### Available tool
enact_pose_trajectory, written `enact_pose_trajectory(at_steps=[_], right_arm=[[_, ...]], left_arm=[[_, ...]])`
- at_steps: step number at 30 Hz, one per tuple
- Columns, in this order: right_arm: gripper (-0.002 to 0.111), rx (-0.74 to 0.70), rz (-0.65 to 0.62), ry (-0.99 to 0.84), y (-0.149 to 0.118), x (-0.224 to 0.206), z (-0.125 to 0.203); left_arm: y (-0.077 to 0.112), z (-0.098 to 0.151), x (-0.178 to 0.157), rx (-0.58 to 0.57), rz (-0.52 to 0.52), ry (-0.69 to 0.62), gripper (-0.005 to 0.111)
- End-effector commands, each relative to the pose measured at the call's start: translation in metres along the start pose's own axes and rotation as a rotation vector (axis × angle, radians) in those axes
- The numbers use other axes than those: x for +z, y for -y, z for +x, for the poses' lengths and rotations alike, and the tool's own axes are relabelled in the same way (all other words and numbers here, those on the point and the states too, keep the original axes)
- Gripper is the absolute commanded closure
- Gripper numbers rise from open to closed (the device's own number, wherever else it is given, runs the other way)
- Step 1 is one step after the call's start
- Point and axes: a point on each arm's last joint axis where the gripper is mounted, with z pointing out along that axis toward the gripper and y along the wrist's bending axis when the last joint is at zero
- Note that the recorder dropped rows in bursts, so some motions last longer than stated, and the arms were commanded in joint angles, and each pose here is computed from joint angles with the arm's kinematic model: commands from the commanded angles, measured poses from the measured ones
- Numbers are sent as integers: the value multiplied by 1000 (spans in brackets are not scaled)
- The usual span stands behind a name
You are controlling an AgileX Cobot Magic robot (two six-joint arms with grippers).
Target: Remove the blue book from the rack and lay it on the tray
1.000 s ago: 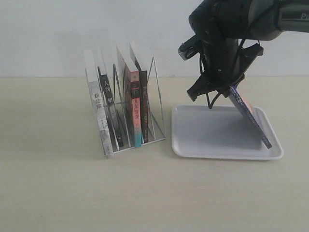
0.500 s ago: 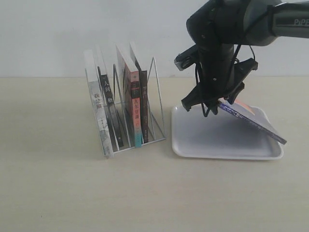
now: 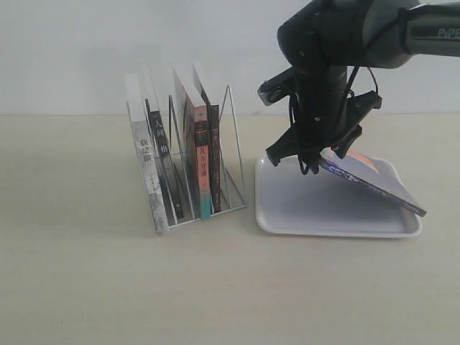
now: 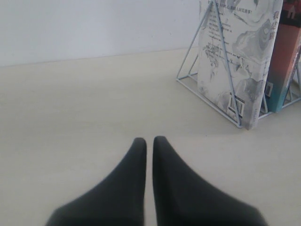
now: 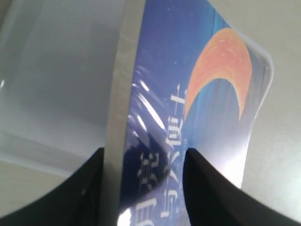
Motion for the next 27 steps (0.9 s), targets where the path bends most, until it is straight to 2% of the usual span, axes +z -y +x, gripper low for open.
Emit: enact_pose_trajectory(at_steps=[1, 4, 8, 10, 12, 14, 15, 21, 23, 27], right_arm=[[62, 26, -57, 115, -4, -23, -8], [62, 60, -108, 165, -5, -37, -14], [62, 85, -105, 181, 2, -55, -18], [66, 94, -97, 168, 6, -63, -19], [80, 93, -84, 162, 10, -71, -20], [105, 83, -55, 169, 15, -78, -20], [108, 76, -52, 176, 16, -81, -20], [108, 79, -57, 254, 32, -116, -10], [108, 101, -78, 317, 41, -145, 1], [108, 135, -62, 428, 64, -191, 48]], left_arm=[[0, -3, -1, -5, -2, 22, 102], [0, -3, -1, -5, -2, 22, 102], [0, -3, -1, -5, -2, 22, 102], [0, -3, -1, -5, -2, 22, 102], [0, -3, -1, -5, -2, 22, 102], [0, -3, -1, -5, -2, 22, 102], [0, -3, -1, -5, -2, 22, 102], [0, -3, -1, -5, -2, 22, 102], [0, -3, -1, -5, -2, 22, 102], [0, -3, -1, -5, -2, 22, 102]])
